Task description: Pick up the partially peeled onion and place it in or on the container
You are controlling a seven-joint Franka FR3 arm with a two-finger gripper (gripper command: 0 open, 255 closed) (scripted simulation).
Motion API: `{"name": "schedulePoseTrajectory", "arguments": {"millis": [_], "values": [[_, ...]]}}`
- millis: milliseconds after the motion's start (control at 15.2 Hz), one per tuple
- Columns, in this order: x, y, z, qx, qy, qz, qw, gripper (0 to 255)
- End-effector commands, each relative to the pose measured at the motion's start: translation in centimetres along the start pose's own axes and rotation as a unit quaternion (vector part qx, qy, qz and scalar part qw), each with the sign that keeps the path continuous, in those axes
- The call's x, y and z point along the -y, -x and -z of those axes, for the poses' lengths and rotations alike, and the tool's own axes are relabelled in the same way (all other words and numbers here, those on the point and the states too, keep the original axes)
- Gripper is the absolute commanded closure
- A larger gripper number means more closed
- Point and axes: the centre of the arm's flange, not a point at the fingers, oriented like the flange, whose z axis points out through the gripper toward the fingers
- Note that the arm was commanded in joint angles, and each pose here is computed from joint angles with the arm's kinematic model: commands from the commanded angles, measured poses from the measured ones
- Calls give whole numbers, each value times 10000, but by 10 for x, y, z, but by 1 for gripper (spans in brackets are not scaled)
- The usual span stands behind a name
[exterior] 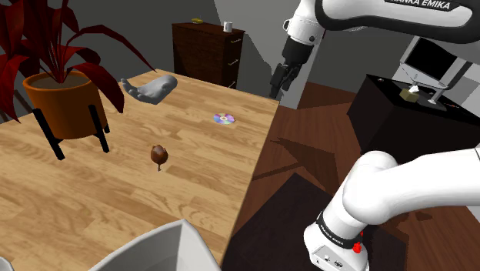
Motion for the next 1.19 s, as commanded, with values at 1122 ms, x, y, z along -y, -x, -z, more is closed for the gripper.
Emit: {"name": "schedulePoseTrajectory", "arguments": {"millis": [1122], "values": [[152, -130, -110, 386, -117, 357, 9985, 0]]}}
